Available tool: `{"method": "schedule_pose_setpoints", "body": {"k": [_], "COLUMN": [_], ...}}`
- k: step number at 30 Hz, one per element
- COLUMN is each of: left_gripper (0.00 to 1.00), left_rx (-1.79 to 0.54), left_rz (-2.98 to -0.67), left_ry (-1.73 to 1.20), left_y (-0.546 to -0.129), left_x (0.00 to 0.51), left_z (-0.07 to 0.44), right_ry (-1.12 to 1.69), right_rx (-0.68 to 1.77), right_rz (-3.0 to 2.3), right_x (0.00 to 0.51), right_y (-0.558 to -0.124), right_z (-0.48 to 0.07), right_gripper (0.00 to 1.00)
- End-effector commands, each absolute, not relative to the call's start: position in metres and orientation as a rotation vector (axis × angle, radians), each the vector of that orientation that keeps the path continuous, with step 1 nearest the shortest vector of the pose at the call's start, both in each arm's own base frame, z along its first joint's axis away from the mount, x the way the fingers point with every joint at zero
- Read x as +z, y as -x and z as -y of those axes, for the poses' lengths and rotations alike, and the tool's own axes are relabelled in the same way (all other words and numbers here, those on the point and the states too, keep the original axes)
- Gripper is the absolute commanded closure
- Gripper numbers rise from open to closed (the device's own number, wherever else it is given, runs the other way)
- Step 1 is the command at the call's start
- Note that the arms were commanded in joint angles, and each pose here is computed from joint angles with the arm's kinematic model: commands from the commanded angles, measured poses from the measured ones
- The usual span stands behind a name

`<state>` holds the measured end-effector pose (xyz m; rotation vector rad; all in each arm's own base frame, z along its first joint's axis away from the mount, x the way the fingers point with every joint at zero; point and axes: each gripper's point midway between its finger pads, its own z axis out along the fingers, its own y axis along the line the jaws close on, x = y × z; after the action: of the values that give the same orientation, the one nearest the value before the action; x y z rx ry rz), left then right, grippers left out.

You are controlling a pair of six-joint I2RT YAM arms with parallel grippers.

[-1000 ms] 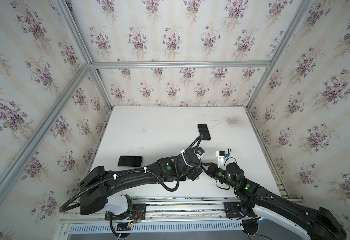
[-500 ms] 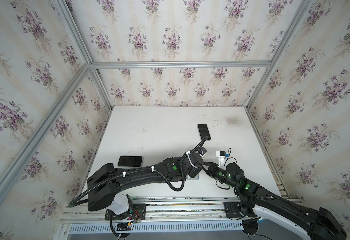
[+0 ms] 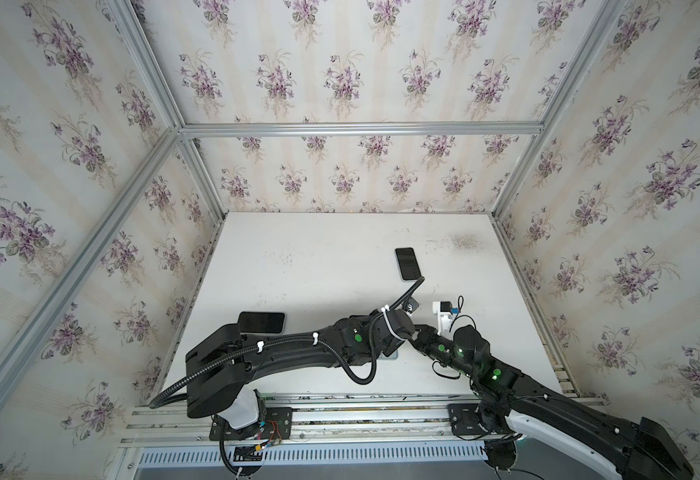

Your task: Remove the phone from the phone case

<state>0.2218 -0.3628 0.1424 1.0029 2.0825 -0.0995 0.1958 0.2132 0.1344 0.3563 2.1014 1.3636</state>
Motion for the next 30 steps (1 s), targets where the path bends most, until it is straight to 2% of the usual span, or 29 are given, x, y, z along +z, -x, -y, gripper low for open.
{"method": "schedule_pose_setpoints", "body": {"k": [1,7,15,19,25,30], "left_gripper": [0.91,0.95,0.96,0.96,0.96,0.96], "left_rx": [-0.126,-0.154,-0.099,-0.048,0.108,0.211], "left_rz": [-2.066,-2.046,-1.93,-1.916,-1.915,-1.916], "left_ry": [-1.006,-0.994,-0.931,-0.922,-0.919,-0.963], "left_y": [-0.22,-0.215,-0.208,-0.204,-0.203,-0.2], "left_x": [0.149,0.161,0.205,0.211,0.203,0.192], "left_z": [0.37,0.374,0.362,0.354,0.35,0.364], "right_ry": [-0.333,-0.343,-0.369,-0.398,-0.439,-0.483], "right_rx": [1.401,1.353,0.968,0.815,0.492,0.421], "right_rz": [-2.042,-2.066,-2.245,-2.29,-2.287,-2.23], "right_x": [0.15,0.146,0.118,0.114,0.138,0.162], "right_y": [-0.197,-0.194,-0.193,-0.196,-0.201,-0.201], "right_z": [-0.215,-0.207,-0.168,-0.147,-0.092,-0.062], "right_gripper": [1.0,1.0,1.0,1.0,1.0,1.0]}}
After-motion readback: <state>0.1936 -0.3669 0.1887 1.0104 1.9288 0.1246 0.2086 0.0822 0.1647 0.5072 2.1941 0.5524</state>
